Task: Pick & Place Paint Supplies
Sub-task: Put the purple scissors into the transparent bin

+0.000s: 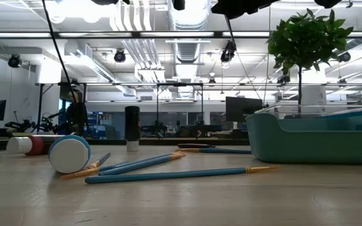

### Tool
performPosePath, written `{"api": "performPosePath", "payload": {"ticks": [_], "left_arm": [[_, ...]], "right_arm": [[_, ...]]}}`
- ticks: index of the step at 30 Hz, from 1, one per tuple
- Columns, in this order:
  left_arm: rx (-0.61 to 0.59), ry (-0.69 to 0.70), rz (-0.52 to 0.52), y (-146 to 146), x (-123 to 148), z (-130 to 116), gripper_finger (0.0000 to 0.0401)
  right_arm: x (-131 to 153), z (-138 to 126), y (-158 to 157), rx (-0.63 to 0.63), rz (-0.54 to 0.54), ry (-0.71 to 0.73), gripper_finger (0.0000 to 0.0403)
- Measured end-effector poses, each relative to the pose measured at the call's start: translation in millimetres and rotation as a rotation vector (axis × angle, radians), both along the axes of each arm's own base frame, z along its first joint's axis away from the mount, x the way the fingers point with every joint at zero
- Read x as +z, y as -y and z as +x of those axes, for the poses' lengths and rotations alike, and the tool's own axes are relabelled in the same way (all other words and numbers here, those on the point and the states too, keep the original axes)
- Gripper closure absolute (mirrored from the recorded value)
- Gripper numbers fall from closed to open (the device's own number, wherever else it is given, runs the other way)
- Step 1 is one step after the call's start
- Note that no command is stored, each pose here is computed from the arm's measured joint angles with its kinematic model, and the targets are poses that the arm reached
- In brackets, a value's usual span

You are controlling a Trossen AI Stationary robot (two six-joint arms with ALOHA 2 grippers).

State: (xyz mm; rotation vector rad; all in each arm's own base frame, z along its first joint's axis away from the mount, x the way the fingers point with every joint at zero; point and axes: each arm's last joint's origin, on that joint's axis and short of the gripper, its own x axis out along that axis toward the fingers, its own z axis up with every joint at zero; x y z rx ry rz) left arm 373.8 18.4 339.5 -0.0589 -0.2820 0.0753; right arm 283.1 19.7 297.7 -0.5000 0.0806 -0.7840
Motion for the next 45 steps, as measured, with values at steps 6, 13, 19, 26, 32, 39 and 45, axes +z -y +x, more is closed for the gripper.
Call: {"api": "performPosePath", "payload": {"ticks": [6, 13, 19, 26, 32, 39, 45], "left_arm": [[0.001, -0.011, -0.001, 0, -1, 0, 0.0375], [-0.008, -0.055, -0.02, 1, -5, 1, 0.0311], [-0.004, -0.112, 0.0, 1, -10, 2, 0.0251], [-0.042, -0.191, 0.038, 2, -14, 0, 0.0199], [-0.04, -0.345, 0.087, 3, -14, -13, 0.0188], [-0.055, -0.605, 0.14, 4, -18, -37, 0.0187], [-0.066, -0.714, 0.153, 4, -21, -50, 0.0187]], "right_arm": [[0, 0, 0, 0.003, 0.0, 0.001, 0.0372], [1, 0, 0, 0.005, 0.006, 0.013, 0.0377], [2, -2, 0, -0.006, 0.007, 0.015, 0.0378], [10, -10, -1, -0.05, 0.0, 0.014, 0.0378], [16, -22, -7, -0.135, -0.023, -0.029, 0.0378], [18, -46, -7, -0.164, 0.032, -0.094, 0.0378], [23, -85, 2, -0.164, 0.223, -0.094, 0.0378]]}}
